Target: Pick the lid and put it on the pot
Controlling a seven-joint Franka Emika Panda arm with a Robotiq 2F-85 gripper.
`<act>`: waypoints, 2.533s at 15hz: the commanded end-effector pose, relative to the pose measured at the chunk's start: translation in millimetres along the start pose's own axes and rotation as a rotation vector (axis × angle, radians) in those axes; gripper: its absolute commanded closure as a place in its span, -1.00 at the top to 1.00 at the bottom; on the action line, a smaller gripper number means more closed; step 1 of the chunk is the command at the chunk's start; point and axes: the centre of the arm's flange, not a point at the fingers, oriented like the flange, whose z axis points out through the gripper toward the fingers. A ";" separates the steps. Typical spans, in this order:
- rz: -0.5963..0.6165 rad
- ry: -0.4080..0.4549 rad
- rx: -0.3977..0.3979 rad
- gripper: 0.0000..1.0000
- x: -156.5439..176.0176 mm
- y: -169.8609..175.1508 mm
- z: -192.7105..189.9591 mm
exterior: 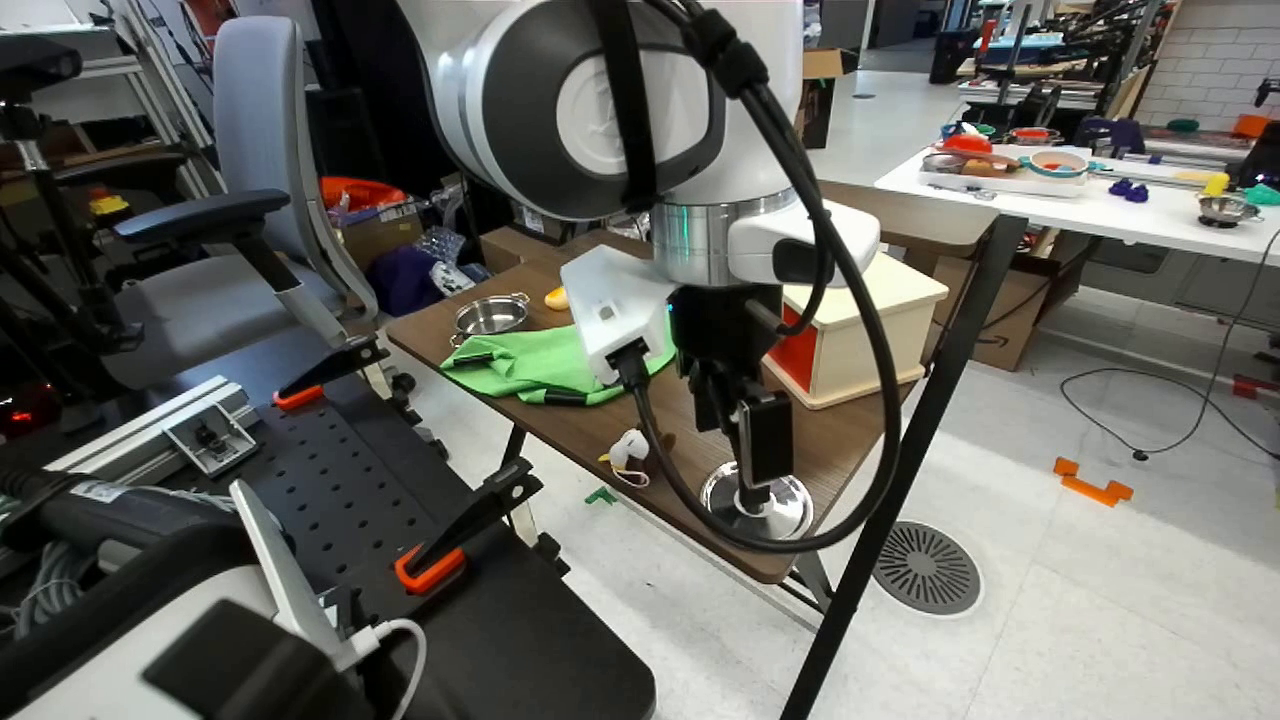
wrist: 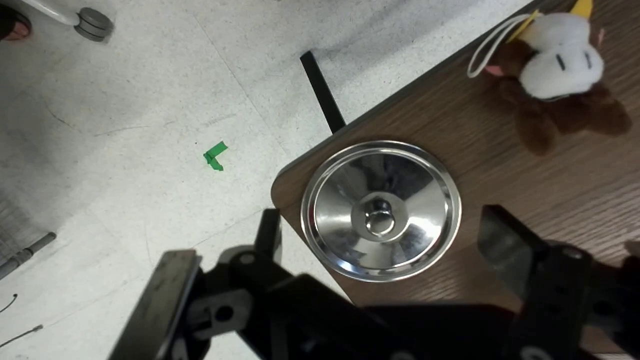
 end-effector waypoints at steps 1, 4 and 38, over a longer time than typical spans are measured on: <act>-0.010 0.015 -0.005 1.00 13.6 -4.4 20.9; -0.016 0.005 -0.016 1.00 10.8 -7.6 34.4; -0.090 0.021 0.017 -0.89 37.7 -5.0 17.9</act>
